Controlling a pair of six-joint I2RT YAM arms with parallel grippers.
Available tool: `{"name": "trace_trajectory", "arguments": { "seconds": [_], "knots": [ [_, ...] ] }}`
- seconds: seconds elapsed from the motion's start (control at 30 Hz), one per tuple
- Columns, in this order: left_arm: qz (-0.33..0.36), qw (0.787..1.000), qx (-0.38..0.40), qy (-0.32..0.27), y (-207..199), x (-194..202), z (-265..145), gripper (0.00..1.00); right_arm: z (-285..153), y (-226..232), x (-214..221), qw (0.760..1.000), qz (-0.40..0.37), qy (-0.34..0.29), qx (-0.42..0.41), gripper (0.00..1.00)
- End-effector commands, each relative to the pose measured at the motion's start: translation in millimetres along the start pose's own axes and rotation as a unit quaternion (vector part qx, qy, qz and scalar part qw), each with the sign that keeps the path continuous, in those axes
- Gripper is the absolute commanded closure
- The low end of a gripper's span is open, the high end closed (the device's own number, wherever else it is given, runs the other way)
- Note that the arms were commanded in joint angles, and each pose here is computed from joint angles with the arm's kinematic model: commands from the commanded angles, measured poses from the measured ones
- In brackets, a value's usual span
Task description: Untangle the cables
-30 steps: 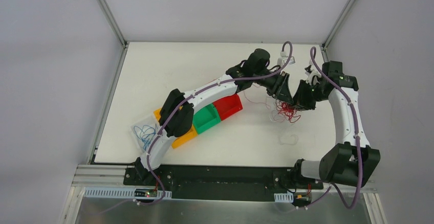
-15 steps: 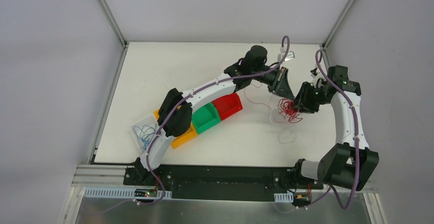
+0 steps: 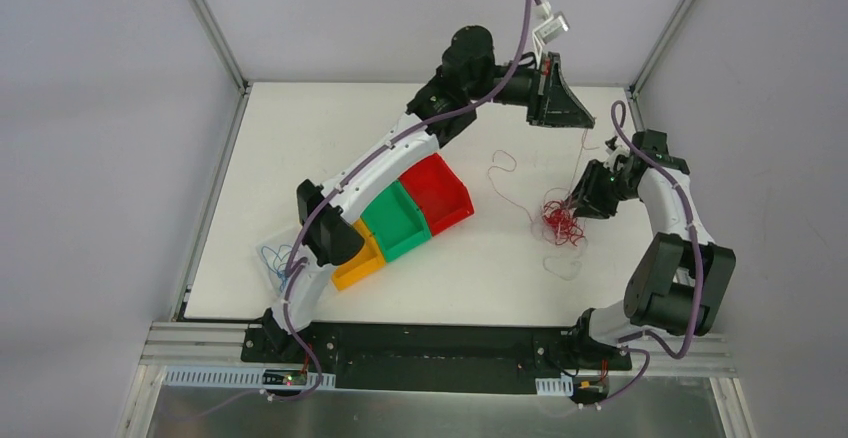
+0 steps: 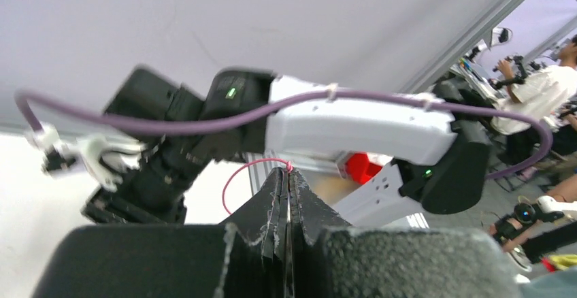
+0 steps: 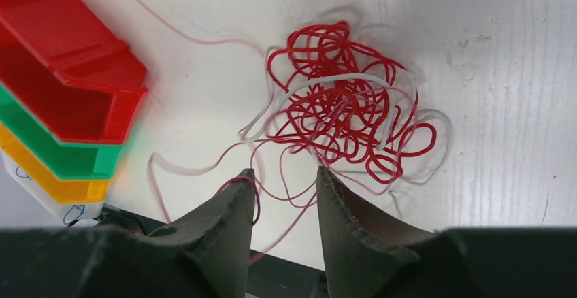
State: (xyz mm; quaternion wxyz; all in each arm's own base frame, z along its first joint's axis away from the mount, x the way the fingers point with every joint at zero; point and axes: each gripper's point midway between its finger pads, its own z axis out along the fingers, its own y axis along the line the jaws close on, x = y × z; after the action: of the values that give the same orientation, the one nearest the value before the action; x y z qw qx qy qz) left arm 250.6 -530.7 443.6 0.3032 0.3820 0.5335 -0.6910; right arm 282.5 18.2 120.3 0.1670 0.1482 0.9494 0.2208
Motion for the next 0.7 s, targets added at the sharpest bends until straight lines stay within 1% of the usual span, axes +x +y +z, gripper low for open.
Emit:
{"name": "trace_trajectory", "arguments": {
  "seconds": [0.0, 0.17, 0.3, 0.37, 0.43, 0.53, 0.67],
  "knots": [
    [0.157, 0.981, 0.036, -0.106, -119, -107, -45, 1.00, 21, -34, 0, 0.998, 0.012, 0.016, 0.055, 0.60],
    [0.224, 0.960, -0.008, -0.170, -143, -153, -81, 1.00, 35, -55, 6, 0.995, 0.010, 0.044, 0.084, 0.60],
    [0.285, 0.930, -0.050, -0.227, -166, -189, -109, 1.00, 44, -71, 7, 0.991, 0.010, 0.068, 0.113, 0.60],
    [0.316, 0.911, -0.070, -0.255, -181, -204, -123, 1.00, 47, -79, 7, 0.988, 0.012, 0.080, 0.130, 0.60],
    [0.346, 0.888, -0.094, -0.289, -198, -221, -139, 1.00, 49, -88, 5, 0.985, 0.011, 0.088, 0.150, 0.60],
    [0.385, 0.850, -0.120, -0.339, -225, -246, -162, 1.00, 49, -97, 3, 0.980, 0.009, 0.096, 0.172, 0.60],
    [0.427, 0.799, -0.148, -0.396, -260, -269, -192, 1.00, 49, -99, 4, 0.979, 0.007, 0.106, 0.175, 0.59]
  ]
}}
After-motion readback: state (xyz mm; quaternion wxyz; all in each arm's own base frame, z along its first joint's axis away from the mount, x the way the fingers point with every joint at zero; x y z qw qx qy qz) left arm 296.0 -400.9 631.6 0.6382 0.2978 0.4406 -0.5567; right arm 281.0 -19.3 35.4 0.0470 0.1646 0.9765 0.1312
